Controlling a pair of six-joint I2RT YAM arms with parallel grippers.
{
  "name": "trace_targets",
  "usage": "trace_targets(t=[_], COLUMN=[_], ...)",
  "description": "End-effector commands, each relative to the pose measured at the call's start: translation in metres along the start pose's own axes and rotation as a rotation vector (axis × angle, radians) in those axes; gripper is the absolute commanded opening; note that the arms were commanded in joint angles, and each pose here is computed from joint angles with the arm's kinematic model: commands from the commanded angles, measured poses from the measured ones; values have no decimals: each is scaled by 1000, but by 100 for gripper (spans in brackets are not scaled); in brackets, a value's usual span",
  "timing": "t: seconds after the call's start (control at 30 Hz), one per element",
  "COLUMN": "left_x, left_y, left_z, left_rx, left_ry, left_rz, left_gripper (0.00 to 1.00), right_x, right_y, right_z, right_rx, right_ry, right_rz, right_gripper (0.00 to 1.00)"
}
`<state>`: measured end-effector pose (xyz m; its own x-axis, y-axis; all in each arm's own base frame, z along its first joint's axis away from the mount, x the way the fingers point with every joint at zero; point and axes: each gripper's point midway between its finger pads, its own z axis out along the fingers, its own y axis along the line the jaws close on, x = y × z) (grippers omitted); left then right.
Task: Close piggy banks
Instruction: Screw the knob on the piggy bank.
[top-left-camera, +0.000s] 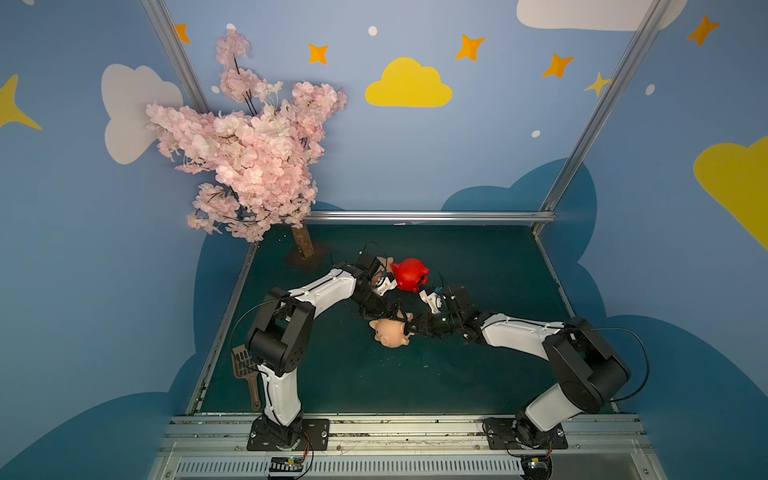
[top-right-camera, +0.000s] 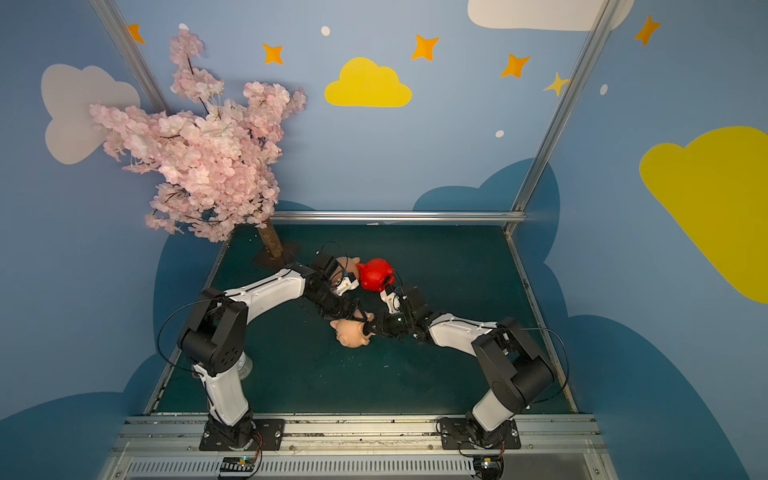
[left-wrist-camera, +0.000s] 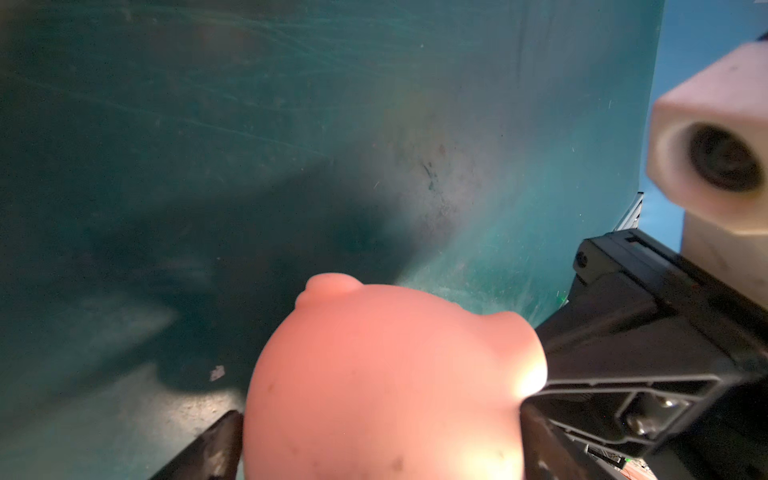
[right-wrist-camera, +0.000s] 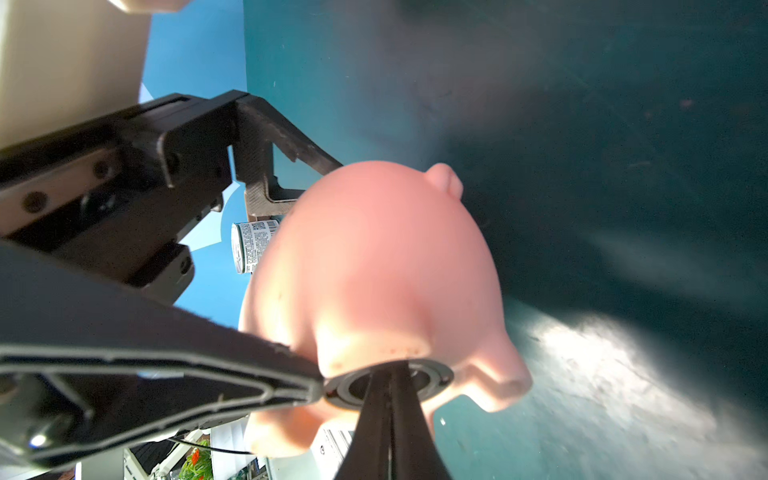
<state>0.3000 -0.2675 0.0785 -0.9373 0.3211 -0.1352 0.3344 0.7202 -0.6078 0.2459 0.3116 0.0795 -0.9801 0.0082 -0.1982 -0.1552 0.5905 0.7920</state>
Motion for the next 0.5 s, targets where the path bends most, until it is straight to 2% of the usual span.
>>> trace_targets(t=[0.0, 0.47], left_x=[-10, -21], left_y=[-17, -28], left_z=[-9, -30], left_rx=[36, 15], left_ry=[-30, -76], left_rz=[23, 61], left_gripper=[99, 99], right_x=[5, -3], right_y=[-11, -9], right_z=[-4, -30], right_rx=[59, 82], right_ry=[22, -20], right_rz=[9, -18], right_gripper=[10, 13])
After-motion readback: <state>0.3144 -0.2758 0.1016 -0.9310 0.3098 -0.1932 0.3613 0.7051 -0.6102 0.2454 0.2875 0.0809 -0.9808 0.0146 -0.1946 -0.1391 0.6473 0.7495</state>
